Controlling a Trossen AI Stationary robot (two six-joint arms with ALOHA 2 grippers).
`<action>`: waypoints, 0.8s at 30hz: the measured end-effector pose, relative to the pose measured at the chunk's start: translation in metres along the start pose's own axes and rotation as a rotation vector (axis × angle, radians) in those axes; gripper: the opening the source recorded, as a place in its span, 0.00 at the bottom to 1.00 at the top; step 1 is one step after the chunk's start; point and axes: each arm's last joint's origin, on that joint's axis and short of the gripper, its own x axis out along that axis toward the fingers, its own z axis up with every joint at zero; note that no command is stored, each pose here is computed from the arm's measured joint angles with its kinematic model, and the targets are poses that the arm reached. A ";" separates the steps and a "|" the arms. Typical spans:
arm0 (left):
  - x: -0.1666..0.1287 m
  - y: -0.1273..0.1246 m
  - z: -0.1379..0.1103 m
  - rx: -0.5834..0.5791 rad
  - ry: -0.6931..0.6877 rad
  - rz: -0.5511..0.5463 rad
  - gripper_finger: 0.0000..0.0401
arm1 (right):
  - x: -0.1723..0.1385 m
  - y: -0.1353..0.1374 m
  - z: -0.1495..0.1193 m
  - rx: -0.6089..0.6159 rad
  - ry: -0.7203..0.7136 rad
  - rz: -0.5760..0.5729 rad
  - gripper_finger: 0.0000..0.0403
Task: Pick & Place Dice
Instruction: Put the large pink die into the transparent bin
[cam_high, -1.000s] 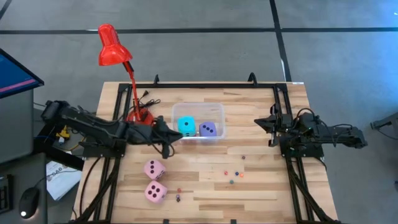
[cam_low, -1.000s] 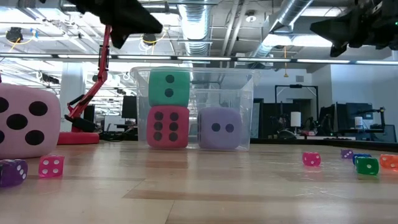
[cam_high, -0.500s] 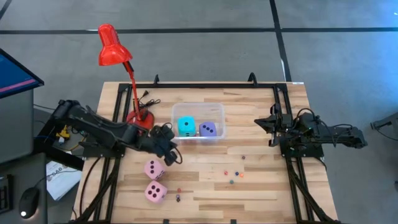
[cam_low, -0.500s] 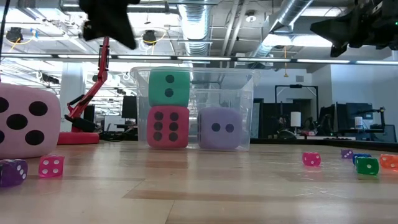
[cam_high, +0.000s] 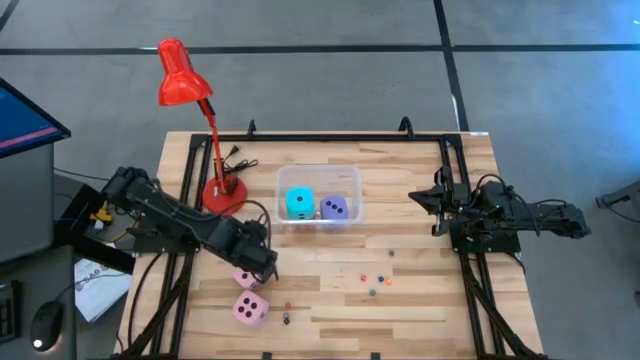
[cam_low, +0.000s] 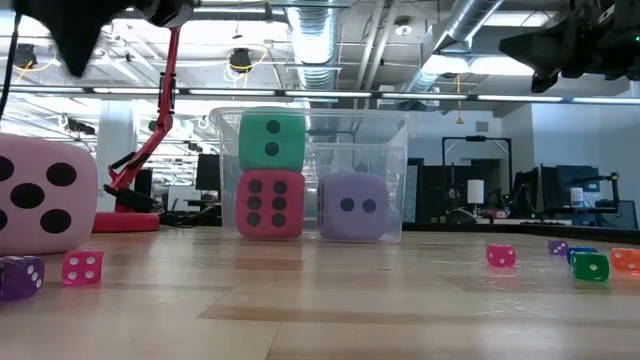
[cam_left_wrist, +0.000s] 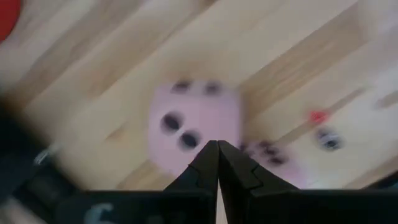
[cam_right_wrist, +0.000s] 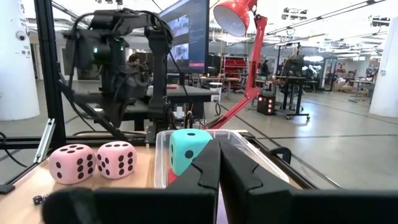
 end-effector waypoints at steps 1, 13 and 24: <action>0.003 0.001 -0.002 -0.001 0.031 0.031 0.00 | 0.000 0.000 0.000 0.000 0.001 0.000 0.00; 0.003 0.002 -0.004 0.043 0.068 0.035 0.01 | 0.000 0.000 0.000 -0.001 0.004 0.000 0.00; 0.001 0.003 -0.005 0.044 0.064 0.017 0.16 | 0.000 0.000 0.000 -0.001 0.004 0.000 0.00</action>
